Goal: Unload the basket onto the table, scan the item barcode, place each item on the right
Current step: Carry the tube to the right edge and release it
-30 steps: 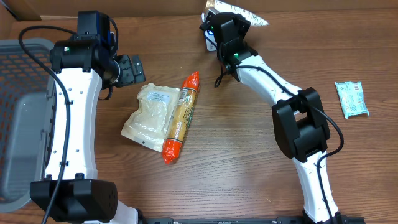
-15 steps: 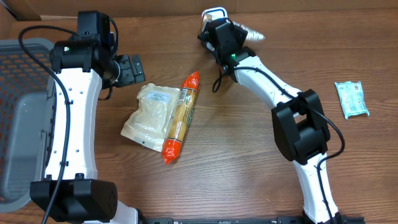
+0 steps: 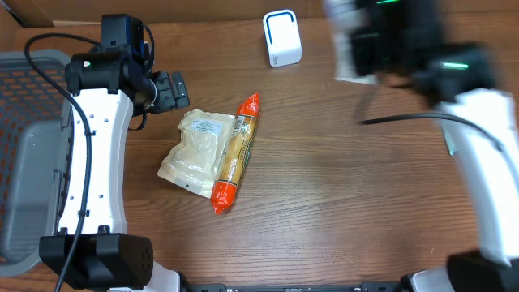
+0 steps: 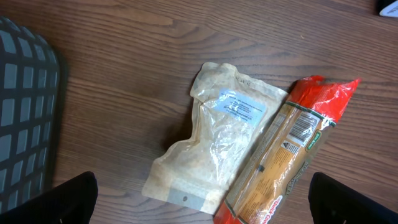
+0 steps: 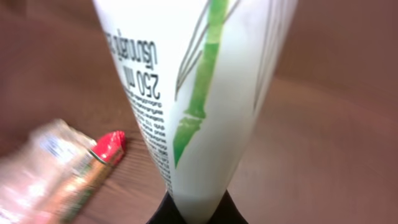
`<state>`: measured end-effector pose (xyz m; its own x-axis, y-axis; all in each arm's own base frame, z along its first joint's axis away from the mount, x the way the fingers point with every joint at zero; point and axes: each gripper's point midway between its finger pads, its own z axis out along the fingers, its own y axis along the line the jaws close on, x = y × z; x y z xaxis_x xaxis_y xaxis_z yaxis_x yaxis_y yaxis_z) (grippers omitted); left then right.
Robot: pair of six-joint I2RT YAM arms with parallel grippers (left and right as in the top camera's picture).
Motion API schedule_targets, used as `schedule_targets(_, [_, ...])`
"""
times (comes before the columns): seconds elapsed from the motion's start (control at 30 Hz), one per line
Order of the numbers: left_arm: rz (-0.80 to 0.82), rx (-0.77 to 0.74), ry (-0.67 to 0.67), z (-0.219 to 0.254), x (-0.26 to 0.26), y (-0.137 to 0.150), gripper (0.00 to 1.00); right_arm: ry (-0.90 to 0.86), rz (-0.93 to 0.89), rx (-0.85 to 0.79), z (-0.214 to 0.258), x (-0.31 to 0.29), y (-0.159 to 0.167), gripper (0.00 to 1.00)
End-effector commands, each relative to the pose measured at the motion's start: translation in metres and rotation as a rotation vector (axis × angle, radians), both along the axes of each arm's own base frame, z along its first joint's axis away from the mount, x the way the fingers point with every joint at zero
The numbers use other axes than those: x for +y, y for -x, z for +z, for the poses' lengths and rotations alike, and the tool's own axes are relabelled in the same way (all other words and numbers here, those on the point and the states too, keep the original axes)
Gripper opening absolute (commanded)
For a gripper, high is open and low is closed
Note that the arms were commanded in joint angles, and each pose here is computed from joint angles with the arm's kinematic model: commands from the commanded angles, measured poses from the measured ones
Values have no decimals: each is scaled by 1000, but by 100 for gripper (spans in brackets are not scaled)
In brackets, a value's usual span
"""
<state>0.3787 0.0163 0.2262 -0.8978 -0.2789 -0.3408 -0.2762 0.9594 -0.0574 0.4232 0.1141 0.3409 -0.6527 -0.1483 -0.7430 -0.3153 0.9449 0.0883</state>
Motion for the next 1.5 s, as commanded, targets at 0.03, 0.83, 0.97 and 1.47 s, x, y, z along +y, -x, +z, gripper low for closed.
schedule_targets(0.03, [7,7,12,-3,-2,-1,100,-379,-362,281,-28,-70,7,4])
schedule_targets(0.83, [7,7,12,-3,-2,-1,100,-599,-996,344,-254,-262,-38,9])
schedule_targets(0.97, [7,7,12,-3,-3,-1,100,-612,-1114,374,-276,-272,-35,10])
schedule_targets(1.47, [7,7,12,-3,-3,-1,99,-604,-978,277,-205,-277,-24,83])
